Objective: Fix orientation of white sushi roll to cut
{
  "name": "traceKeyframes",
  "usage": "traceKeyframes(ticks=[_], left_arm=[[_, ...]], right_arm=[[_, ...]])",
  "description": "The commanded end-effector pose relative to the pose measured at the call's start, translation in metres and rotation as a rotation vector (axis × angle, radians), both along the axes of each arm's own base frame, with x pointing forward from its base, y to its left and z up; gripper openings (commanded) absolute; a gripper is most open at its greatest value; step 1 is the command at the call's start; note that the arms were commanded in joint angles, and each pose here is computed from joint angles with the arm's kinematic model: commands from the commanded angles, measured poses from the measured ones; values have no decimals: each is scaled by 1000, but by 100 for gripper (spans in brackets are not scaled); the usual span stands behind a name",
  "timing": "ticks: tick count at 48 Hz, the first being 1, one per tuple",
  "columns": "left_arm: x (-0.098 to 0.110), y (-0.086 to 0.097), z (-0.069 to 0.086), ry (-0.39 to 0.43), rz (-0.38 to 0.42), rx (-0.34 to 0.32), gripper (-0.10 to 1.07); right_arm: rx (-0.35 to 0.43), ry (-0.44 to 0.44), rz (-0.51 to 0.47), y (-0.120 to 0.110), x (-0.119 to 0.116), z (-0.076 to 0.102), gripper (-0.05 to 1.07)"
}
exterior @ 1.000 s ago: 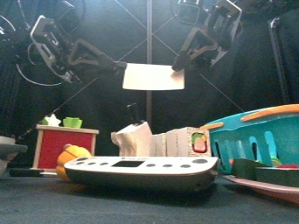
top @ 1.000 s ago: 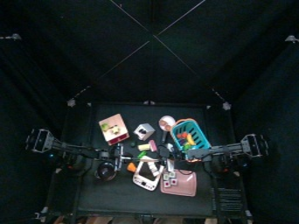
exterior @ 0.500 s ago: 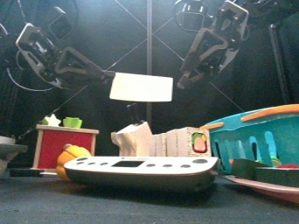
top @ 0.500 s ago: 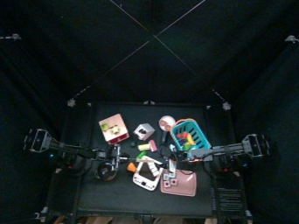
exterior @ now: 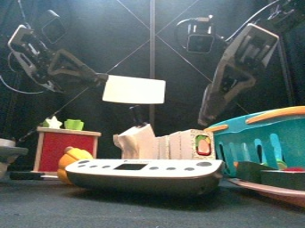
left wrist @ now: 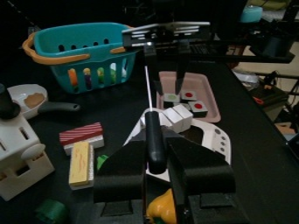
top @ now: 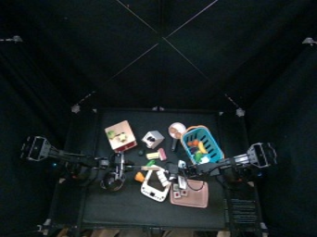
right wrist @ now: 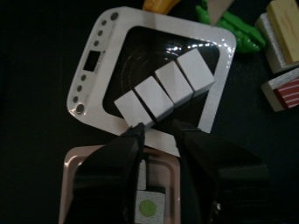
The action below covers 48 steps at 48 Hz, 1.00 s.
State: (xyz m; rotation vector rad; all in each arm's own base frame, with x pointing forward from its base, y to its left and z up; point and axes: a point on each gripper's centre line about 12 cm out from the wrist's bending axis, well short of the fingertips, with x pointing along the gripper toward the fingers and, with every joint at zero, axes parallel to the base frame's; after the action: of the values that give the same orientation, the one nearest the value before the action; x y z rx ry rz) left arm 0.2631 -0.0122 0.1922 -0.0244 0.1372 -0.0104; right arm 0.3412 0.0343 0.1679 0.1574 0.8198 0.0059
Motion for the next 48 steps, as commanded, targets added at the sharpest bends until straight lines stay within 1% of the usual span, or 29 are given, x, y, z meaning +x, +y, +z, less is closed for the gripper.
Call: traceKeyframes(ticks=[1, 6, 12, 17, 27, 48], left_arm=[[3, 0, 6, -23, 3, -2, 39], [3, 0, 6, -23, 3, -2, 39], [4, 0, 8, -27, 3, -3, 39], [4, 0, 7, -26, 3, -3, 39], [4, 0, 7, -26, 3, -3, 39], [3, 0, 6, -21, 3, -2, 39]], right_arm=[[3, -9, -2, 1, 6, 0, 65], [2, 16, -3, 1, 10, -9, 58], [0, 25, -2, 2, 15, -12, 54], [1, 26, 0, 3, 19, -14, 54], [-6, 12, 16, 8, 30, -12, 54], [-6, 4, 34, 16, 44, -11, 54]])
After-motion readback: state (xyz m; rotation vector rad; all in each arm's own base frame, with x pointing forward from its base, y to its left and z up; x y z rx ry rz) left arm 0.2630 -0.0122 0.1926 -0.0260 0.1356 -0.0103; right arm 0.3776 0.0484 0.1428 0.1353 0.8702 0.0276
